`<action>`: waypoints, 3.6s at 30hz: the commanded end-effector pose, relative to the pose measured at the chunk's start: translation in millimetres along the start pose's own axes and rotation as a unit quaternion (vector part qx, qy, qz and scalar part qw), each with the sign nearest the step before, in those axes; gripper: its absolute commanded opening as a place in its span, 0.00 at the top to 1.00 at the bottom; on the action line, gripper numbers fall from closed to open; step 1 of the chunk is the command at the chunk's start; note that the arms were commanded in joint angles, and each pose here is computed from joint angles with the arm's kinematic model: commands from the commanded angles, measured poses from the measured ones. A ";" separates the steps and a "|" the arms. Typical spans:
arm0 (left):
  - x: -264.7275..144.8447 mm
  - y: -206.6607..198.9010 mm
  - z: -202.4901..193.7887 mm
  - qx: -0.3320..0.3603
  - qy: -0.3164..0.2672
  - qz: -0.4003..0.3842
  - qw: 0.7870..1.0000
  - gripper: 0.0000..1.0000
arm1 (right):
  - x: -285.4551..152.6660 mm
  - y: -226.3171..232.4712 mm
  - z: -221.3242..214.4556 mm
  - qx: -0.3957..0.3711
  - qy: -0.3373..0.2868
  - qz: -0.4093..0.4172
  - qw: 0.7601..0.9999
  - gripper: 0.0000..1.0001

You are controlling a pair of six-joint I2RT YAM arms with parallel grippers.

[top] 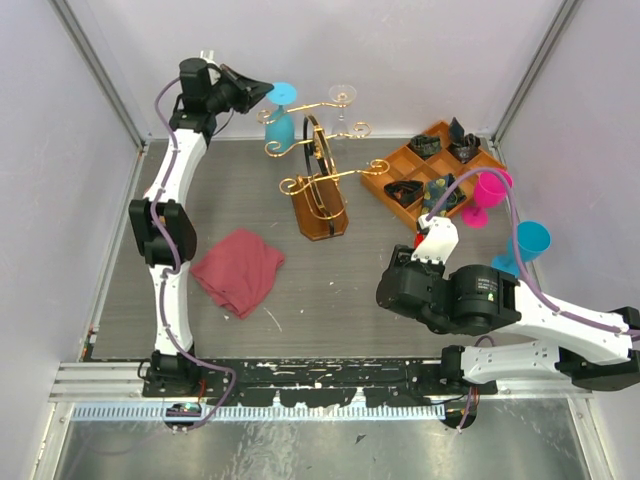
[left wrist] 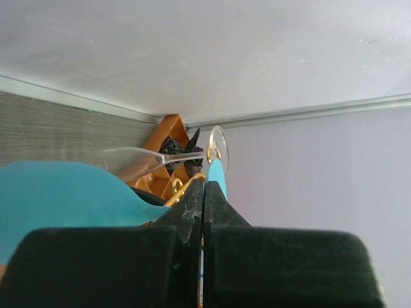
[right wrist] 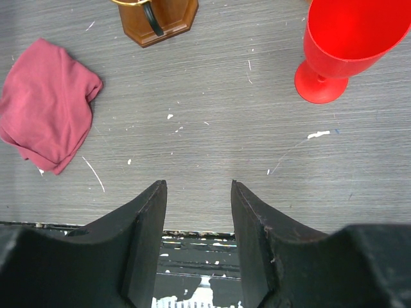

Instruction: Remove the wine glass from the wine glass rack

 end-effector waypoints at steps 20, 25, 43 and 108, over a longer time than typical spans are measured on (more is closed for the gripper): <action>-89.6 40.8 107.5 0.174 -0.163 0.230 0.944 1.00 | -5.9 -8.2 14.8 0.021 -0.030 0.004 0.999 0.51; -102.9 52.4 95.5 0.269 -0.158 0.331 0.891 1.00 | -6.6 -8.5 17.0 0.022 -0.035 0.010 0.999 0.51; -149.8 149.7 70.7 0.403 -0.095 0.605 0.680 1.00 | -18.5 -20.6 21.3 0.053 -0.028 0.049 0.997 0.54; -113.6 341.9 -37.4 0.513 0.134 0.733 0.426 0.92 | -30.7 3.7 51.5 -0.002 -0.072 0.101 0.992 0.56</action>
Point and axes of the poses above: each gripper's point midway between its finger pads, its own x axis out along the fingers, its own y axis along the line the jaws close on, z = x × y, the point moved 4 cm from there along -x, back along the fingers, and after that the axes turned 2 degrees about x, right-handed, at the moved point
